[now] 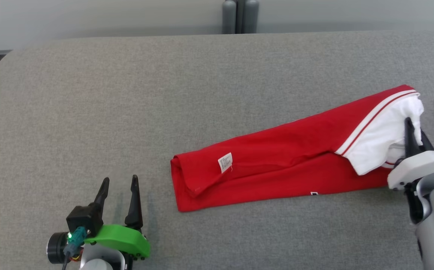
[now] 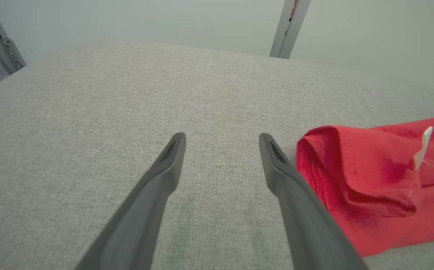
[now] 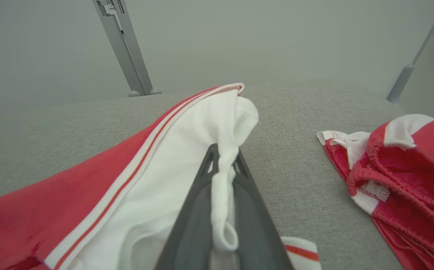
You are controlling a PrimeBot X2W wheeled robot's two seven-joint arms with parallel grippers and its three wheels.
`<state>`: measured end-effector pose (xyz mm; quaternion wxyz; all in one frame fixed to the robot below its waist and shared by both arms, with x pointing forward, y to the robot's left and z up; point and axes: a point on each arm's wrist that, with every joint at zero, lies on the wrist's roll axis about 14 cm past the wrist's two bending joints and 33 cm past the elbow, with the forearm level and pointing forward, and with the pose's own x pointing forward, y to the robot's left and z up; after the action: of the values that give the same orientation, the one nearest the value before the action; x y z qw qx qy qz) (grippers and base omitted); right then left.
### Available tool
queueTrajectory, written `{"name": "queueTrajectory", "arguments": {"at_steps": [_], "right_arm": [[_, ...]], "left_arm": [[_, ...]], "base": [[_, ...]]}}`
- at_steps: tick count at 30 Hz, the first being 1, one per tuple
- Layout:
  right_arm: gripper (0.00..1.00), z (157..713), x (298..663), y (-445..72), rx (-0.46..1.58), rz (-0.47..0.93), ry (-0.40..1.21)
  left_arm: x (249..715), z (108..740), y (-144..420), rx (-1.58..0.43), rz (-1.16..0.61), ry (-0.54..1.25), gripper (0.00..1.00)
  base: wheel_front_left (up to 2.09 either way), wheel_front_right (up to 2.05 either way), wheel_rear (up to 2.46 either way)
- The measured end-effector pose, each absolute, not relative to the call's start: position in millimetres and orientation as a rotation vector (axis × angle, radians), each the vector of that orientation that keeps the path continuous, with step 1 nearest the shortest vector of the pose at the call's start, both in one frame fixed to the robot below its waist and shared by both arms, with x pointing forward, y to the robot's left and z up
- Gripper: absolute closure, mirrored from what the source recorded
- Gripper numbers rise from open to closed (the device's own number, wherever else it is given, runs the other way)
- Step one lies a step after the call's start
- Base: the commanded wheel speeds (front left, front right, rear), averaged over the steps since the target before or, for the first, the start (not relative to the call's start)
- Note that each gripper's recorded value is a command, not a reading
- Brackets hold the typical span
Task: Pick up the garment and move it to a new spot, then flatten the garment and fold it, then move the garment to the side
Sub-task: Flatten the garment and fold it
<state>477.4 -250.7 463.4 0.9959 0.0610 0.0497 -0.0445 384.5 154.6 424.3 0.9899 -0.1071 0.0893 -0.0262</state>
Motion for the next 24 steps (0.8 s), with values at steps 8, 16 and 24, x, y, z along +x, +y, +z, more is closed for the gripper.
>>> {"name": "queueTrajectory", "arguments": {"at_steps": [8, 16, 24], "right_arm": [[1.00, 508, 469, -157, 0.175, 0.128, -0.052], [1.00, 511, 445, -23, 0.259, 0.506, -0.015], [0.62, 514, 413, 75, 0.278, 0.829, 0.054]], "left_arm": [[385, 431, 147, -0.205, -0.080, 0.162, 0.00], [377, 426, 149, -0.213, -0.074, 0.180, 0.00], [364, 421, 162, -0.222, -0.027, 0.199, 0.00]], "base": [[0.00, 0.00, 0.00], [0.00, 0.00, 0.00], [0.00, 0.00, 0.00]]}}
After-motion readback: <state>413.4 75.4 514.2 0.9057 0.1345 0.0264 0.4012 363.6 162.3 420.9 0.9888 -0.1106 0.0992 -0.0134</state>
